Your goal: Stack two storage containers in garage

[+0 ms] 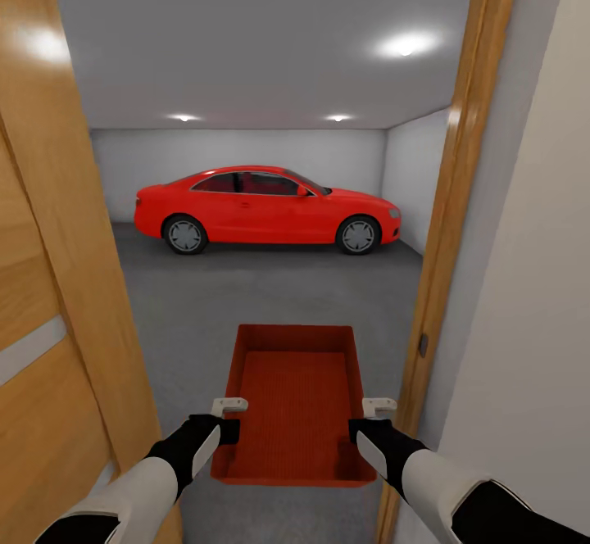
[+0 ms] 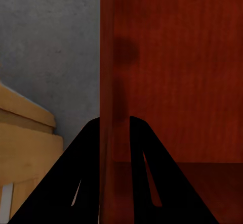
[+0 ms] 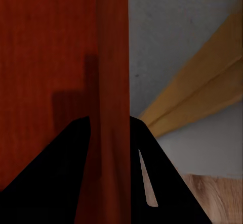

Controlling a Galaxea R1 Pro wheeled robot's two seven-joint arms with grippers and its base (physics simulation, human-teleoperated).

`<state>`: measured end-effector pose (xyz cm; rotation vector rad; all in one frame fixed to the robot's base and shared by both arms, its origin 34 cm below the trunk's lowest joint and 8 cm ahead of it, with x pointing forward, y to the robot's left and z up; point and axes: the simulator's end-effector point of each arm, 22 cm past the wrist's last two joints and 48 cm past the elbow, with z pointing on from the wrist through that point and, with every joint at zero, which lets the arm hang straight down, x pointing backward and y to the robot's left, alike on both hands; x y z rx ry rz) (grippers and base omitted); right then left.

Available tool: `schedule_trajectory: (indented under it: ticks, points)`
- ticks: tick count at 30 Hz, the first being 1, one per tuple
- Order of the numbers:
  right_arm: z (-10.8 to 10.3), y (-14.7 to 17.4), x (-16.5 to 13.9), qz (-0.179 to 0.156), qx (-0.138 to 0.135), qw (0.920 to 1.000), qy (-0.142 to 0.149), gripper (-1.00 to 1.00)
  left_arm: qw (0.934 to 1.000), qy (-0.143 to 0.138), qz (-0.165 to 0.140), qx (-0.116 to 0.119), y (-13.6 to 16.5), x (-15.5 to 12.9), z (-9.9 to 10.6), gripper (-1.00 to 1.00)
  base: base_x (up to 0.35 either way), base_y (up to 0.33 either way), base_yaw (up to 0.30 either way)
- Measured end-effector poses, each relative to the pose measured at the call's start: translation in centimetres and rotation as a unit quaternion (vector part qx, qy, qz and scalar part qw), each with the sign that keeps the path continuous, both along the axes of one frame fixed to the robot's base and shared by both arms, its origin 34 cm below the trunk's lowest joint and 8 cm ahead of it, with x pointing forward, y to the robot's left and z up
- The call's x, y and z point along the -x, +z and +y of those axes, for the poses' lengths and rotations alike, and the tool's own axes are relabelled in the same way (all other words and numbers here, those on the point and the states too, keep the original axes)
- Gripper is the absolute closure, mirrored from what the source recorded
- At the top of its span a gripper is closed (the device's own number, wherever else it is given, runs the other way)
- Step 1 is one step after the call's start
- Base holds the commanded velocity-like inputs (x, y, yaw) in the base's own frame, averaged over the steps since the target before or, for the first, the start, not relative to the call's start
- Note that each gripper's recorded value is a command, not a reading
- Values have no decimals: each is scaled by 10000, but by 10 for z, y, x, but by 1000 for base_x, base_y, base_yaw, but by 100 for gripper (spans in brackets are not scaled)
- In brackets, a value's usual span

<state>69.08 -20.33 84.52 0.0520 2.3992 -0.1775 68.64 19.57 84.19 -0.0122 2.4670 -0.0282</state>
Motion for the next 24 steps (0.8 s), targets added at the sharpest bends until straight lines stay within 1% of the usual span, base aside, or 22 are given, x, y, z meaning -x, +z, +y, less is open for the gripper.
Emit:
schedule_trajectory:
  ticks: [11, 17, 24]
  points:
    - [0, 0, 0, 2, 1, 10000, 0, 100, 10000, 1, 3, 0, 0, 0, 0, 100, 24, 3, 0]
    - [0, 0, 0, 4, 1, 10000, 2, 100, 10000, 3, 6, 1, -1, 0, 0, 100, 54, 144, 0]
    - [0, 0, 0, 5, 0, 10000, -1, 100, 10000, 1, 5, 1, -1, 0, 0, 100, 8, 21, 0]
